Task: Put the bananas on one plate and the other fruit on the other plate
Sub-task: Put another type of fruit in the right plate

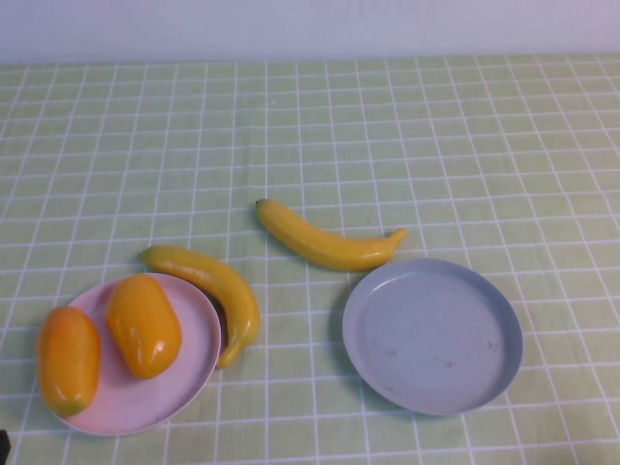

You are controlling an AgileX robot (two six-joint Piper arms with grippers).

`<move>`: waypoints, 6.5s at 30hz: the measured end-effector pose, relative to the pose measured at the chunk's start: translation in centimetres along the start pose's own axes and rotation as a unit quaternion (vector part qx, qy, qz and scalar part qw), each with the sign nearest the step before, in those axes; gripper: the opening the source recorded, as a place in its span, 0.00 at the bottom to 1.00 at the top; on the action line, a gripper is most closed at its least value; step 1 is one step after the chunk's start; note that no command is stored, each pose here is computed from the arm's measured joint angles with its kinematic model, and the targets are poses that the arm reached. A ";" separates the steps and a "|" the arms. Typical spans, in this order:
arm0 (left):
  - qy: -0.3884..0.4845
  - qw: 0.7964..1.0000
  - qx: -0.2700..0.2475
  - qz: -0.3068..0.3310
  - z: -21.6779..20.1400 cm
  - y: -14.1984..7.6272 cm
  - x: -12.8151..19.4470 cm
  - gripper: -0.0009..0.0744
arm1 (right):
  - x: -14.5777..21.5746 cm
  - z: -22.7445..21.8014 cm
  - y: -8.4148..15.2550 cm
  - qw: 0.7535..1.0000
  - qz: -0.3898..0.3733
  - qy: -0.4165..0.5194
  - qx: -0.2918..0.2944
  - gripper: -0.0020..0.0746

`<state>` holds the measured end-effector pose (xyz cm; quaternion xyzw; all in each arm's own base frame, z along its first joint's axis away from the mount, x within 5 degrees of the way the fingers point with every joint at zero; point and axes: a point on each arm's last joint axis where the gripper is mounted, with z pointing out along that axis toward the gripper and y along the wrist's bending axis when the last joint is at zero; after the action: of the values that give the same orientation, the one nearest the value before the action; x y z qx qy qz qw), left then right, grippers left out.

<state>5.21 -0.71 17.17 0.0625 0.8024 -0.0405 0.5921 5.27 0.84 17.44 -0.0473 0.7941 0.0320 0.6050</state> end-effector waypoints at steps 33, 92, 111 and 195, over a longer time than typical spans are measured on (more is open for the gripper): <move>0.001 1.000 0.000 0.000 0.0 0.0 0.0 0.01 | -0.8 0.0 0.3 0.995 0.087 -0.042 -0.020 0.01; 0.001 1.000 0.000 0.000 0.0 0.0 0.0 0.01 | -18.8 23.9 25.8 0.833 -0.160 0.398 -0.350 0.46; 0.001 1.000 0.000 0.000 0.0 0.0 0.0 0.01 | -13.3 32.7 33.7 0.845 -0.207 0.384 -0.309 0.57; 0.001 1.000 0.000 0.000 0.0 0.0 0.0 0.01 | -11.5 22.8 16.4 0.870 -0.013 0.477 -0.121 0.81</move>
<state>5.20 -0.70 17.16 0.0625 0.8029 -0.0404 0.5915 28.27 20.05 22.31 -0.1402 0.9753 0.0939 0.1426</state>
